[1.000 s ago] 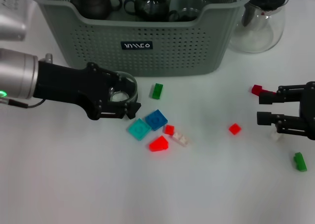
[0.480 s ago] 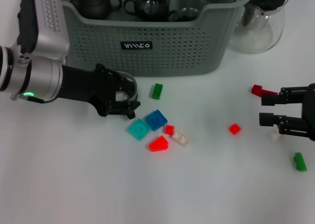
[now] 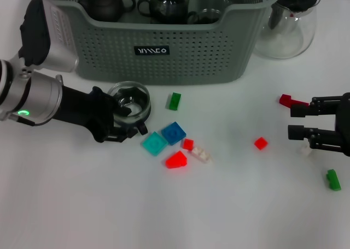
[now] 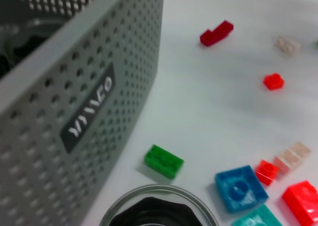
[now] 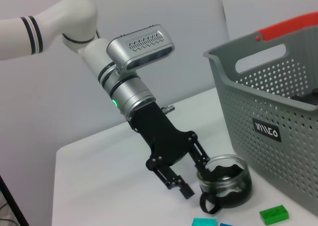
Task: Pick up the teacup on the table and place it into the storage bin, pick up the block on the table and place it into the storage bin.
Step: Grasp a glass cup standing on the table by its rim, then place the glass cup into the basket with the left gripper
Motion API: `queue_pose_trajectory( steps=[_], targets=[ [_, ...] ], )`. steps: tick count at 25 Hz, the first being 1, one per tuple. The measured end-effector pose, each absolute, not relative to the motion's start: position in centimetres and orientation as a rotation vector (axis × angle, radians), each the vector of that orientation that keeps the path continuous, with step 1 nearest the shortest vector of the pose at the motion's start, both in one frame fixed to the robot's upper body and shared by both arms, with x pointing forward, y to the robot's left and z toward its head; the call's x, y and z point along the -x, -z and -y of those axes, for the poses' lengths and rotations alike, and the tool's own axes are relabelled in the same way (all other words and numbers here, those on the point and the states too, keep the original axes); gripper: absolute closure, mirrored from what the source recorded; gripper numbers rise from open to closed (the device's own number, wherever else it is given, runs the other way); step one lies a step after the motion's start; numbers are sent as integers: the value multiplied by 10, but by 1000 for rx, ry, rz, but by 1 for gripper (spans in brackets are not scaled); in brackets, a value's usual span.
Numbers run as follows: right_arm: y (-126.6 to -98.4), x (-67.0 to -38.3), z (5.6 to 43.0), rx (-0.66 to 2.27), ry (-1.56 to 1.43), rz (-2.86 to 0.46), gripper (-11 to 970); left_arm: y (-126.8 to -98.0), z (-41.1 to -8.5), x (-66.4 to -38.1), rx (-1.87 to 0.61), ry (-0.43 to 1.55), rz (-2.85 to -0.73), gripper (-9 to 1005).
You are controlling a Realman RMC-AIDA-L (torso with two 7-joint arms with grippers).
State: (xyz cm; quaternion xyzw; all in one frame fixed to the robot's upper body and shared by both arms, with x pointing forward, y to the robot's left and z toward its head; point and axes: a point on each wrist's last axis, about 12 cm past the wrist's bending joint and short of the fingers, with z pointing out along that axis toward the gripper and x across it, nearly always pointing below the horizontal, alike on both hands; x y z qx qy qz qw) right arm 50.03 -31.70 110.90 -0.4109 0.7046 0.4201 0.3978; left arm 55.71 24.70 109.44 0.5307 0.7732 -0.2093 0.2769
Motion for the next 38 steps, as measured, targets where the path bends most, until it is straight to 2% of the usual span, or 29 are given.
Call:
queue_pose_trajectory(
  steps=[9,21,29,31,35,38],
  targets=[
    [-1110,-501,316,1045,-1069,-1779,441,-1106,-244,-544,-1511,687,-2101,515],
    [-1109,-500,317,1042,-1072,-1781,442,-1094,-237,-550,-1509,610,-2127,518],
    [-1109,-499,317,1041,-1073,-1783,441,-1098,-238,-551,-1507,591,-2150,663],
    [-1109,-499,317,1040,-1073,-1783,441,-1100,-238,-550,-1509,599,-2152,734],
    [-1109,-499,317,1040,-1072,-1783,442,-1113,-242,-547,-1510,656,-2119,877],
    [-1109,-499,318,1040,-1071,-1782,442,-1128,-248,-544,-1495,751,-2062,915]
  ],
)
